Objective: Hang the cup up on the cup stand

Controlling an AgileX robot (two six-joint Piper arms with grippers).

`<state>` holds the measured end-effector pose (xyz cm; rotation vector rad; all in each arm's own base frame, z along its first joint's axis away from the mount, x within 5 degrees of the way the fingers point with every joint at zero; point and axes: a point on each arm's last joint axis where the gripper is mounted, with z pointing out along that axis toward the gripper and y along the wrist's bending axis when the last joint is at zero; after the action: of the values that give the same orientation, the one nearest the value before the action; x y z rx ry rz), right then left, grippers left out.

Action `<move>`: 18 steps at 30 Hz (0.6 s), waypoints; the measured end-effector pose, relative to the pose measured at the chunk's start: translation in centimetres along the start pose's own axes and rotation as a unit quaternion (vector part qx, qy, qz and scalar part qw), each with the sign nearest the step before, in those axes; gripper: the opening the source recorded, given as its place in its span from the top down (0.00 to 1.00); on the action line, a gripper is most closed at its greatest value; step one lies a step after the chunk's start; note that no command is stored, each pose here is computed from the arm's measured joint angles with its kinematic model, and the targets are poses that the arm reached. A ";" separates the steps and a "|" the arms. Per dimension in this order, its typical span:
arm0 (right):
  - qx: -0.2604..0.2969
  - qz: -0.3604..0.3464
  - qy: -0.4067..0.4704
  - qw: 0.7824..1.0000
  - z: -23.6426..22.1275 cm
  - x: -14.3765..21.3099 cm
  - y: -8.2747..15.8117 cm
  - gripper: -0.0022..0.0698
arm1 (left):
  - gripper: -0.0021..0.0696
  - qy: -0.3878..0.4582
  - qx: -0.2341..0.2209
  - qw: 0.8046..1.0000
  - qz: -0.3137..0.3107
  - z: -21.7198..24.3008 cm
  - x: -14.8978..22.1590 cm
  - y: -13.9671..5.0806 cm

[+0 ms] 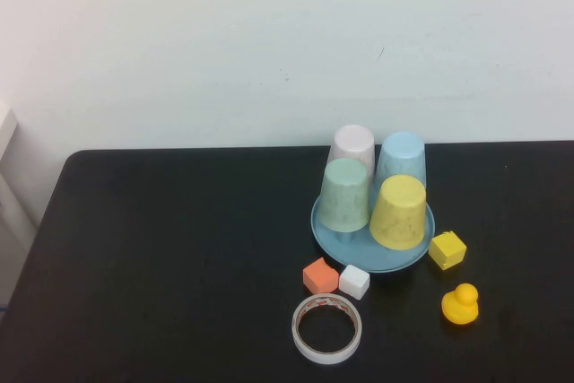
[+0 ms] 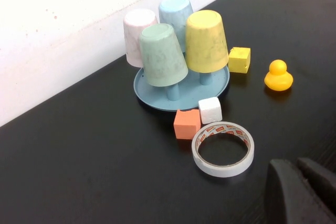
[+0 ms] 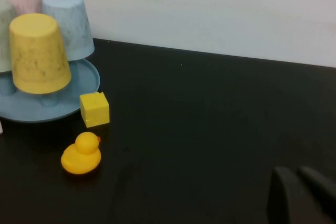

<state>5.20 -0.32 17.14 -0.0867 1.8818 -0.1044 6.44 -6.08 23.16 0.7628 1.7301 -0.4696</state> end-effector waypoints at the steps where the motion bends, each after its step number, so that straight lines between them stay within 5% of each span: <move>1: 0.000 0.000 0.000 1.000 0.0 0.0 0.0 0.97 | 0.97 0.000 0.000 1.000 0.000 0.0 0.0 0.0; 18: 0.001 -0.002 0.002 1.000 0.0 0.0 0.0 0.97 | 0.97 0.000 0.000 1.000 0.000 0.0 0.0 0.0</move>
<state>5.18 -0.34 17.15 -0.0886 1.8863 -0.1085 6.44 -6.08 23.16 0.7628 1.7301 -0.4696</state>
